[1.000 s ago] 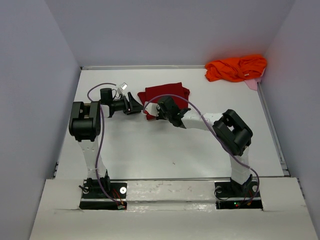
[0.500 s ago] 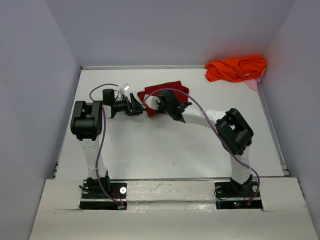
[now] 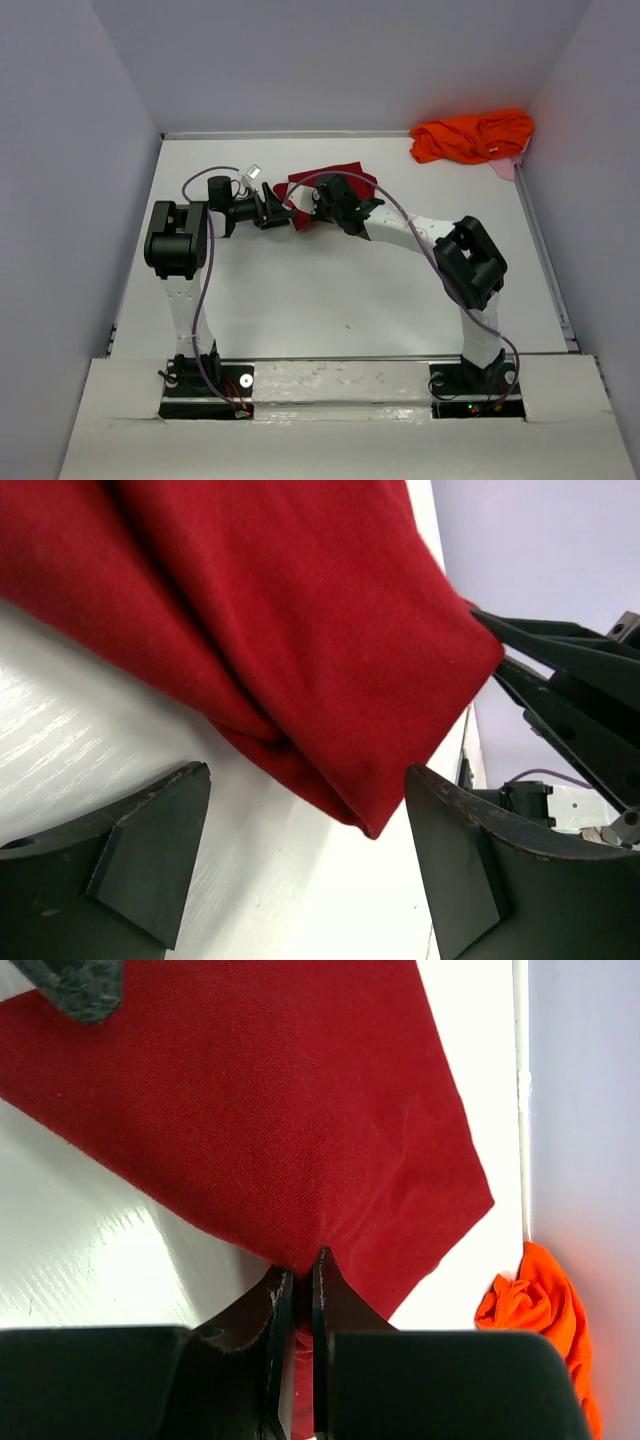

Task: Fold and stack the t-shirts
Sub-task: Place the square-folded T-shirt at the corner of the board.

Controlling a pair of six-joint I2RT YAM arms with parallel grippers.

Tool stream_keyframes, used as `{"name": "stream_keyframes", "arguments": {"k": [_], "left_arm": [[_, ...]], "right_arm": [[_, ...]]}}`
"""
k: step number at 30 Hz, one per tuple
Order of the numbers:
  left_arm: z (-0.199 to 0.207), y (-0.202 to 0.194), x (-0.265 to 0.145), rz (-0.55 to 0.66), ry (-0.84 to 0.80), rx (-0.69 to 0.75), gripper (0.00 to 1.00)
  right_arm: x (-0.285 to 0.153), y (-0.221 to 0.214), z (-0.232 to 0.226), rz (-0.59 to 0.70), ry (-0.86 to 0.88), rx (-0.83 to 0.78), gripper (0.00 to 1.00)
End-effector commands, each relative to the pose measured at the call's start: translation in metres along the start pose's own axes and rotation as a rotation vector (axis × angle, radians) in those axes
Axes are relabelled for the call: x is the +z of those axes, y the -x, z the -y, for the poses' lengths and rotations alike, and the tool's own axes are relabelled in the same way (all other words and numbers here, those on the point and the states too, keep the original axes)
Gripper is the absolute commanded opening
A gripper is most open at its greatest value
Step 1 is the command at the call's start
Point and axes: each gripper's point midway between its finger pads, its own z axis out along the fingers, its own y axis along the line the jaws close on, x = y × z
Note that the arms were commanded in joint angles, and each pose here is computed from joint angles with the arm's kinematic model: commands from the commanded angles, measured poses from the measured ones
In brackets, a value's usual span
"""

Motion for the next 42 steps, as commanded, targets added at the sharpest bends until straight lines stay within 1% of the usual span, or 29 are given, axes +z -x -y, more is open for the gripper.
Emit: {"name": "stream_keyframes", "arguments": {"k": [1,7,17,22,26,33,42], "left_arm": [[0.013,0.006,0.000,0.019,-0.066,0.037,0.88],[0.019,0.011,0.002,0.033,-0.103,-0.002,0.88],[0.022,-0.008,0.001,0.039,-0.072,-0.098,0.88],[0.025,-0.001,0.003,0.072,-0.078,-0.129,0.88],[0.041,0.008,0.006,0.109,-0.150,-0.146,0.88],[0.035,0.009,0.016,0.118,-0.199,-0.190,0.88],[0.028,0.003,0.033,0.101,-0.217,-0.202,0.89]], "right_arm": [[-0.020,0.027,0.037,0.076,-0.076,0.035,0.00],[-0.023,0.031,0.041,0.080,-0.080,0.047,0.00],[-0.021,0.035,0.047,0.078,-0.093,0.045,0.00],[-0.019,0.035,0.046,0.076,-0.090,0.051,0.00],[-0.021,0.032,0.044,0.072,-0.086,0.052,0.00],[-0.022,0.025,0.032,0.060,-0.052,0.063,0.00],[-0.022,0.021,0.026,0.056,-0.035,0.063,0.00]]}}
